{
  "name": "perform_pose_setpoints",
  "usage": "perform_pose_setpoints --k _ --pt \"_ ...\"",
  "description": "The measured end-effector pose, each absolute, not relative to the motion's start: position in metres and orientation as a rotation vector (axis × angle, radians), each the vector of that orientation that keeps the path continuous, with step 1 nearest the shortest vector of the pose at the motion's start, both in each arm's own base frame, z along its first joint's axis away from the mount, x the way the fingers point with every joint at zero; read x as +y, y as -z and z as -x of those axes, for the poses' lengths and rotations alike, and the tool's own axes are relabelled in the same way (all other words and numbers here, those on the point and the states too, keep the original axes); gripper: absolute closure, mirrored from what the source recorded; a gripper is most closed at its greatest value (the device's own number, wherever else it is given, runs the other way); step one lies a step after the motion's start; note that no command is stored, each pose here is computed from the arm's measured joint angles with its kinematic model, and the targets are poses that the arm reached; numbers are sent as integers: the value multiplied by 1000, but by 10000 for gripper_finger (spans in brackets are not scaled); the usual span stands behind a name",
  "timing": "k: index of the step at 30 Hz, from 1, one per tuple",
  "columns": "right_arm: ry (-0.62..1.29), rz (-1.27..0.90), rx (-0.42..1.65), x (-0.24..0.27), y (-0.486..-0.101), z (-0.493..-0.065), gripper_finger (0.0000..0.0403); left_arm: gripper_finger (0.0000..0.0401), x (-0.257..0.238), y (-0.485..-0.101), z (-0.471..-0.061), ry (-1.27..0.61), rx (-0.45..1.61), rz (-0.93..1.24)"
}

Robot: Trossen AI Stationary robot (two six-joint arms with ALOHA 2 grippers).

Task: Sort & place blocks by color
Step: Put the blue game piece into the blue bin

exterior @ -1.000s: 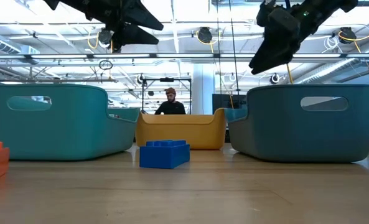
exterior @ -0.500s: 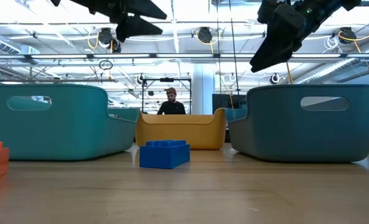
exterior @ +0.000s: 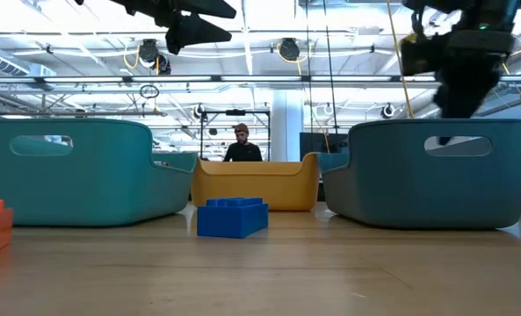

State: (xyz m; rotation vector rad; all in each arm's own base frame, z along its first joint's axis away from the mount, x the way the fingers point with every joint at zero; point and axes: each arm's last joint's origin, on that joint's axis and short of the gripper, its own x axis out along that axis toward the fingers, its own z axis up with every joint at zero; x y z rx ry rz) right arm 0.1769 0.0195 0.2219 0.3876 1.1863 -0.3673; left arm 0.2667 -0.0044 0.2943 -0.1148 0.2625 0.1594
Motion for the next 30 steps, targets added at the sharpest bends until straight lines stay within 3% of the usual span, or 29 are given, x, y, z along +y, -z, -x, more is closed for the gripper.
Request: perform_pose_setpoints --k 11,19,30 --pt "423 -482 1415 40 -236 -161 161 158 -4 -294 -267 -159 263 111" --pt "481 -282 1672 66 -212 -160 155 158 -4 -294 -267 -159 263 112" --pt "490 -105 1798 88 -191 -161 78 158 -4 -295 -267 -159 262 114"
